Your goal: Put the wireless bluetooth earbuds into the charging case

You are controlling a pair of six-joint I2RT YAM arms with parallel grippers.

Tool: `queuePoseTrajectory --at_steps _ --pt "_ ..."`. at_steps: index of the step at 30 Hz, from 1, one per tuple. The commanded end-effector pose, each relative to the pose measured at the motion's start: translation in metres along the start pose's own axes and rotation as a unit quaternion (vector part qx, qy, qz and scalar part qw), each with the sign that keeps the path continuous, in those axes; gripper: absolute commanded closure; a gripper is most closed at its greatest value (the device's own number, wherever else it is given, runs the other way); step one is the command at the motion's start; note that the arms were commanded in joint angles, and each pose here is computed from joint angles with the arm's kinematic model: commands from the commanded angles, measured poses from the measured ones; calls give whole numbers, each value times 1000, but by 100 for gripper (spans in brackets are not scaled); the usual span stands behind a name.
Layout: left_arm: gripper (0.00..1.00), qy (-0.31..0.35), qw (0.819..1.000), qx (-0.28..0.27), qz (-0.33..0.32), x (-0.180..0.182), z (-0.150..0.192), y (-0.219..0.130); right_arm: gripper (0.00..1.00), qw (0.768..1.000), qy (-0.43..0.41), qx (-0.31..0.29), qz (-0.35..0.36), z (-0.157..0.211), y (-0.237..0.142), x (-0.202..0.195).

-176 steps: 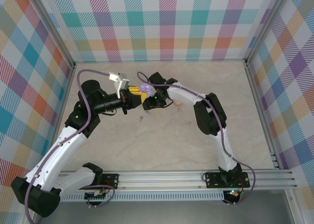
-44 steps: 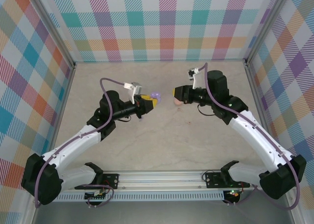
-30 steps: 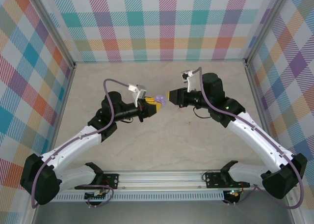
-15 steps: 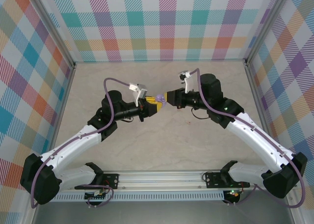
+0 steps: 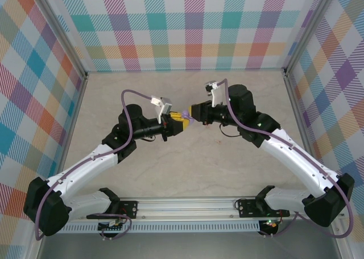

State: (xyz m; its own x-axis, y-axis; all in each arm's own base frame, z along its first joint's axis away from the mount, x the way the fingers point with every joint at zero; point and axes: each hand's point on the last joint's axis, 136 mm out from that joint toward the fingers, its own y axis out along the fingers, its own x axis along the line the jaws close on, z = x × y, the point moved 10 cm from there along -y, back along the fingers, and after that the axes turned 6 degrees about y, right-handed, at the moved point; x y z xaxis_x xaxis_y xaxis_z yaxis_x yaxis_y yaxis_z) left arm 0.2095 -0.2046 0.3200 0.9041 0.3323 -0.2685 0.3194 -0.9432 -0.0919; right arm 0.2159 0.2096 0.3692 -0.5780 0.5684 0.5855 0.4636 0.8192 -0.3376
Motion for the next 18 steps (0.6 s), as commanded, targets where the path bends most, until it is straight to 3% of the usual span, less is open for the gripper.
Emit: queuePoseTrajectory --at_steps 1,18 --pt "85 9 1000 -16 7 -6 -14 1 79 1000 -22 -17 -3 -9 -3 9" --pt "86 -28 999 -18 -22 3 -17 9 79 999 -36 -23 24 -4 -7 8"
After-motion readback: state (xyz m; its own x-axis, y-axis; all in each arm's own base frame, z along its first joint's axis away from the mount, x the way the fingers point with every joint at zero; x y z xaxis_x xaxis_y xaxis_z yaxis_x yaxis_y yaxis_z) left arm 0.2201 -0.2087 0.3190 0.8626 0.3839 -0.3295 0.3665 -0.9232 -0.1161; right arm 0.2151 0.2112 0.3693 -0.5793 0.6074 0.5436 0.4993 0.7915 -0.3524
